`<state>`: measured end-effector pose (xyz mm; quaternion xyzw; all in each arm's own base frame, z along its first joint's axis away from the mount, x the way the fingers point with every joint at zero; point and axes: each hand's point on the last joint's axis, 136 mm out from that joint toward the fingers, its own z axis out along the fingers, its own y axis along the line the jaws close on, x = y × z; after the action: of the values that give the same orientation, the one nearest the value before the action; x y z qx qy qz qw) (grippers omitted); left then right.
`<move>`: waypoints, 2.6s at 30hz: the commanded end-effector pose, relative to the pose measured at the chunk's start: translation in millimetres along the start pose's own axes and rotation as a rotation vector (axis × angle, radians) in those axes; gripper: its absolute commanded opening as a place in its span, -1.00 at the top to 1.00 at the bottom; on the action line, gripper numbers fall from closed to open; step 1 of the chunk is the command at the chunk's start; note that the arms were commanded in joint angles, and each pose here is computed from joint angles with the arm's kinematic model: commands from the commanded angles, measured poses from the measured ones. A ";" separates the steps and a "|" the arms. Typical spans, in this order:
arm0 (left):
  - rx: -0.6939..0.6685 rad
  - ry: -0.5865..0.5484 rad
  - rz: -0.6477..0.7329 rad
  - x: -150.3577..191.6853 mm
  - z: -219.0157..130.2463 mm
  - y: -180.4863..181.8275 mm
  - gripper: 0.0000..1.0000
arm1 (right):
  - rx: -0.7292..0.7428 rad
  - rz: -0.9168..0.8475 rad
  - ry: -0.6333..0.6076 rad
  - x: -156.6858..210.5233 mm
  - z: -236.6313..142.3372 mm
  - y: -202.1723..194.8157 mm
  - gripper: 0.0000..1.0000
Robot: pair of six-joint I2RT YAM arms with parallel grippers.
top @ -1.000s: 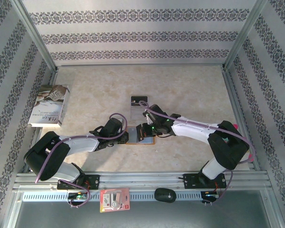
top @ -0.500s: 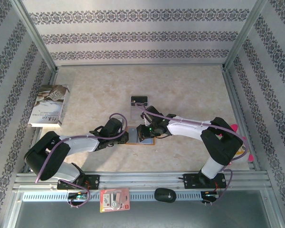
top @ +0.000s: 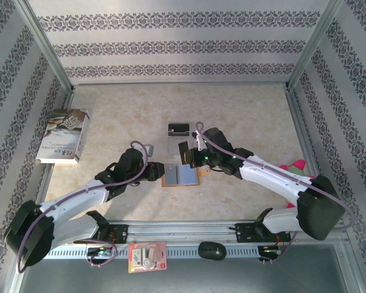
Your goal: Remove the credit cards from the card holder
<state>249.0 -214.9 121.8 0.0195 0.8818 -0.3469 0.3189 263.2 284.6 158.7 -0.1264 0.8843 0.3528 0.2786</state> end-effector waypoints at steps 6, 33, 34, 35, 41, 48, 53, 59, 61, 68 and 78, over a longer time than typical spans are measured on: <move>0.461 -0.289 0.099 -76.6 -42.4 -87.6 0.35 | -0.441 -0.043 -0.262 -60.4 -42.6 71.8 1.00; 0.742 -0.397 0.111 -97.9 -79.0 -121.8 0.71 | -0.763 -0.021 -0.205 -41.8 -48.8 102.3 1.00; 0.738 -0.392 0.114 -97.8 -78.3 -121.7 0.74 | -0.765 -0.020 -0.199 -40.8 -48.3 102.6 1.00; 0.734 -0.387 0.115 -97.8 -77.4 -121.9 0.78 | -0.763 -0.018 -0.195 -39.8 -47.0 102.4 1.00; 0.631 -0.292 0.147 -99.7 -61.9 -116.1 1.00 | -0.697 0.029 -0.200 -37.4 -45.8 81.7 0.54; 0.352 0.002 0.380 -104.3 -32.2 -97.9 1.00 | -0.412 0.078 -0.303 -34.8 -73.8 12.9 0.44; 0.125 0.160 0.676 -116.5 -9.5 -65.7 1.00 | -0.321 0.110 -0.357 -30.5 -90.0 -12.6 0.44; 0.062 0.304 0.995 -141.6 18.1 -53.6 1.00 | -0.303 0.159 -0.357 -24.0 -91.9 -31.6 0.47; 0.029 0.330 1.106 -150.2 28.1 -48.8 1.00 | -0.296 0.170 -0.357 -22.2 -90.5 -36.1 0.48; -0.122 0.529 1.383 -153.9 74.0 -12.6 1.00 | -0.266 0.195 -0.349 -17.2 -82.3 -49.4 0.48; -0.108 0.573 1.457 -154.3 120.2 -1.8 1.00 | -0.260 0.215 -0.324 -18.0 -74.6 -55.6 0.48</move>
<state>438.1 -263.2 131.9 0.6409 0.7331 -0.0071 0.2274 268.3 193.5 175.5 0.0048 0.7932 0.5033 0.3428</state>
